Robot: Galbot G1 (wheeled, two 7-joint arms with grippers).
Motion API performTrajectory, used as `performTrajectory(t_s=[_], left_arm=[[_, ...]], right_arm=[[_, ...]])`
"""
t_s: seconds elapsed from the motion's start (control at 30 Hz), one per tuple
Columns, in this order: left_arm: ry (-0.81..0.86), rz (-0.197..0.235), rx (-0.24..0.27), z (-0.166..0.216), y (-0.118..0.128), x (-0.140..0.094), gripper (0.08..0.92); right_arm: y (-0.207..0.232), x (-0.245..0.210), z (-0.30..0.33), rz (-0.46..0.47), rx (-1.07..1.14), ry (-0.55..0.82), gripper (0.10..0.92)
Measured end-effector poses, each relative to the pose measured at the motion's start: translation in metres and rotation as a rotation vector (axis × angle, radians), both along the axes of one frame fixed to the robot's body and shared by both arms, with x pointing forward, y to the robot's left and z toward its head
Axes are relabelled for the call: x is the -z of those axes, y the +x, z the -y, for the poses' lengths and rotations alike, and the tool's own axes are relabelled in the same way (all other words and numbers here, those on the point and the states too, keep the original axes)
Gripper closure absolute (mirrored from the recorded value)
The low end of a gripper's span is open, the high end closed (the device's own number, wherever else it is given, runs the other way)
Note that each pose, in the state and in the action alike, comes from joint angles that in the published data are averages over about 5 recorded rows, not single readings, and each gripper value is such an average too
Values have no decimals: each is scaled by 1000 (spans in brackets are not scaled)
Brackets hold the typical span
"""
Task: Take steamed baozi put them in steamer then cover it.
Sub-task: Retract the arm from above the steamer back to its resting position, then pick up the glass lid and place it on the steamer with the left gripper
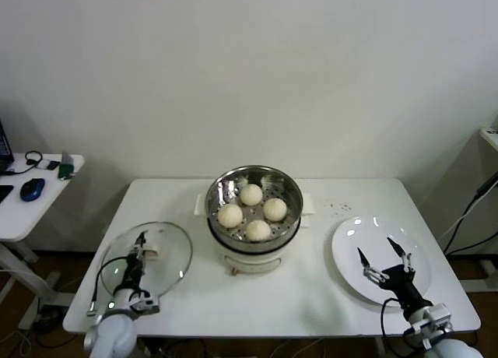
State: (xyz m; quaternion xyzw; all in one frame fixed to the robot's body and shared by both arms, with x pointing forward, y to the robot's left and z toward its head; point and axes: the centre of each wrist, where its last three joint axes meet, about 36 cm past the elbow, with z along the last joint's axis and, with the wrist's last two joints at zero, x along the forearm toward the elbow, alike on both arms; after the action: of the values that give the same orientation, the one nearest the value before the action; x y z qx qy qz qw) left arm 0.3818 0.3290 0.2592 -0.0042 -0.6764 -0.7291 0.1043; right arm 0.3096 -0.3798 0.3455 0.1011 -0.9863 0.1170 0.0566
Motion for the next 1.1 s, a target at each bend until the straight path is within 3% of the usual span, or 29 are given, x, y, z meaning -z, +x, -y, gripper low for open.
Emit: performTrajectory(t_s=[0.2, 0.3, 0.67, 1.1], left_arm=[[-20, -1, 1, 0, -1, 0, 817], [-29, 8, 0, 0, -3, -3, 852], [-31, 107, -26, 3, -18, -37, 852], [37, 275, -101, 22, -42, -123, 852]], right_arm=[[0, 2, 1, 1, 3, -5, 200], [1, 3, 1, 2, 3, -7, 200], [7, 1, 6, 6, 2, -27, 200], [30, -2, 9, 8, -3, -68, 200]])
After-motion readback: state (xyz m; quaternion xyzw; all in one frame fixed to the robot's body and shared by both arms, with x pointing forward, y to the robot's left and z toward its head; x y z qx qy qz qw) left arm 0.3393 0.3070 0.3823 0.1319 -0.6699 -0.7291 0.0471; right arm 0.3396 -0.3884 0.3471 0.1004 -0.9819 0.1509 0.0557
